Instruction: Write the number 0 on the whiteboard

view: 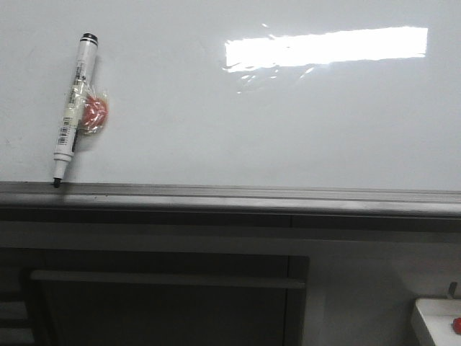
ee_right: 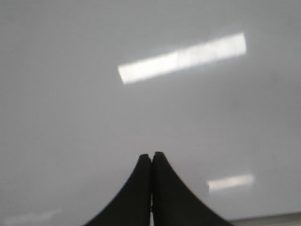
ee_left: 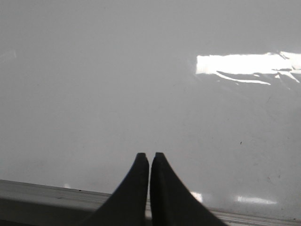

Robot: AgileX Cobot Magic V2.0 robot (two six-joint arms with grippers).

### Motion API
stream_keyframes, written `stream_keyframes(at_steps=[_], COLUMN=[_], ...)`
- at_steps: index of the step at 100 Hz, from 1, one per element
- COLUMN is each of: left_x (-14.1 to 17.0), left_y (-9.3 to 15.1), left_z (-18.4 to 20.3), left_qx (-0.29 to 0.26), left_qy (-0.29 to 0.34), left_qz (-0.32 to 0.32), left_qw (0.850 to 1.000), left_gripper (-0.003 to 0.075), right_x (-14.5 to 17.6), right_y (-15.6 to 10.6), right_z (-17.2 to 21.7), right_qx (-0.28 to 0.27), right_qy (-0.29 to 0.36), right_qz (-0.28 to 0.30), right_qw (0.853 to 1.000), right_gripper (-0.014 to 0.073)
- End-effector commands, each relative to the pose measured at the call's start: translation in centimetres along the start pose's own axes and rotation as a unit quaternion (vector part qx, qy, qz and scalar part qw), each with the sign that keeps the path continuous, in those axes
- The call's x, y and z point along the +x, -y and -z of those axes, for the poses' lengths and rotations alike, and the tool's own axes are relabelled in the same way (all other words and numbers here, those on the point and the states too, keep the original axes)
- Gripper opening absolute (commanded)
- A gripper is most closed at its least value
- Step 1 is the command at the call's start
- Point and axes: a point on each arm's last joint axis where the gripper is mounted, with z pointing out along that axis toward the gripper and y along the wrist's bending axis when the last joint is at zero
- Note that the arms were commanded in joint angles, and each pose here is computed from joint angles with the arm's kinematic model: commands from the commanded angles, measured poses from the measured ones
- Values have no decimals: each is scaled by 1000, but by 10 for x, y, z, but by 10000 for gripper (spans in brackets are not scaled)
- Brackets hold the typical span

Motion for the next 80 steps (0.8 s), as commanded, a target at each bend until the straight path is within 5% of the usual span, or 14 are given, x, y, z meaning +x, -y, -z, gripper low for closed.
stream_keyframes(at_steps=[1,16,36,65,80], left_x=[-10,-28,-55,-67,-67], left_y=[-1,1,5,6,6], left_z=[3,5,4,6,6], left_qx=[-3,2,10,12,18], left_qy=[57,58,17,30,32], left_qz=[16,16,9,9,17], left_qw=[998,998,1000,999,999], left_gripper=[-20,-20,-20,-10,205], right_x=[-29,-53,-70,-100,-101], right_y=[-7,-16,-23,-30,-30], right_z=[5,2,-17,-30,-30], right_qx=[-9,-18,-19,-28,-28], right_qy=[2,-105,-268,-262,-256], right_qz=[-9,-1,-1,-11,-13], right_qw=[1000,994,963,965,966], right_gripper=[-60,-60,-60,-60,-60])
